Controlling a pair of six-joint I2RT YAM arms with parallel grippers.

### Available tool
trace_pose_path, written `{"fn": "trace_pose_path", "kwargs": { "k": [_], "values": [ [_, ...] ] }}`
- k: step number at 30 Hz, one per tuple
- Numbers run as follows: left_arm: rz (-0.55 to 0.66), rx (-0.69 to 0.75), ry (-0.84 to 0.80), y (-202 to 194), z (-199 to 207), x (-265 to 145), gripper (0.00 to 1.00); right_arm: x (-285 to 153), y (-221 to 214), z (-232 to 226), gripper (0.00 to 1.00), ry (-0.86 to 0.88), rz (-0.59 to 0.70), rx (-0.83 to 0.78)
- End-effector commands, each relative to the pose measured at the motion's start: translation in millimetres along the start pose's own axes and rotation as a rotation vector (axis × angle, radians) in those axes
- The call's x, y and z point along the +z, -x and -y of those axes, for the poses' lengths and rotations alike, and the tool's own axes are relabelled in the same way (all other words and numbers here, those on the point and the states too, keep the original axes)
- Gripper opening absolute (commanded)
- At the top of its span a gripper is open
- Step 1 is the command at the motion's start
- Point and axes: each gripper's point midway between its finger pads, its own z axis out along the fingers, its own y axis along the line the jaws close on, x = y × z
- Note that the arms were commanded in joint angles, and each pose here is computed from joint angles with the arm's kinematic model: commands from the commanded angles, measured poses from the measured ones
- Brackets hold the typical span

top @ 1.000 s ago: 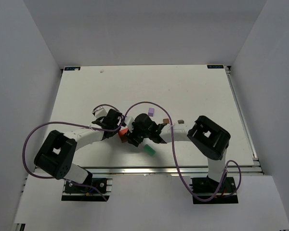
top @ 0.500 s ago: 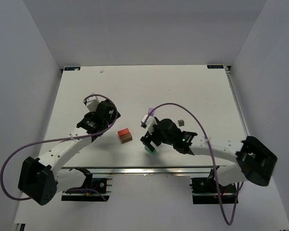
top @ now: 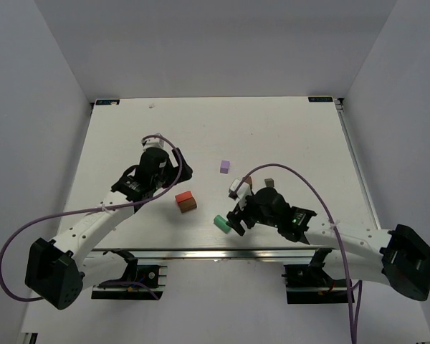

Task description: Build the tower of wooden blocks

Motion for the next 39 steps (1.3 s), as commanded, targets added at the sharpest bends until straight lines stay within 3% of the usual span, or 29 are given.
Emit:
{"fn": "trace_pose_path", "kwargs": {
  "k": [1, 7, 19, 26, 31, 35, 39],
  "values": [
    [-0.017, 0.019, -0.079, -1.4, 14.8, -4.3, 0.98, 10.1, -19.4, -23.8, 0.81, 0.135, -0.049, 0.017],
    [-0.044, 0.020, -0.102, -12.8, 12.9, -6.7, 0.98, 36.4, -36.3, -32.2, 0.76, 0.182, -0.123, 0.052],
    [-0.088, 0.013, -0.114, -29.6, 6.8, -12.7, 0.98, 57.0, -58.1, -37.7, 0.61, 0.144, -0.150, 0.034],
    [-0.132, 0.028, -0.201, -37.2, 20.7, -17.2, 0.98, 55.6, -58.0, -33.3, 0.23, 0.105, -0.145, 0.021],
    [-0.211, 0.055, -0.323, -47.3, 42.9, -22.4, 0.98, 48.1, -23.3, -24.4, 0.14, 0.064, -0.013, -0.019],
    [-0.246, 0.069, -0.471, -54.4, 64.8, -29.3, 0.98, 34.6, 26.3, -6.9, 0.13, -0.023, 0.186, -0.100],
    [-0.298, 0.081, -0.642, -62.0, 89.1, -41.2, 0.98, 23.1, 57.0, -3.7, 0.12, -0.033, 0.300, -0.144]
  ]
}}
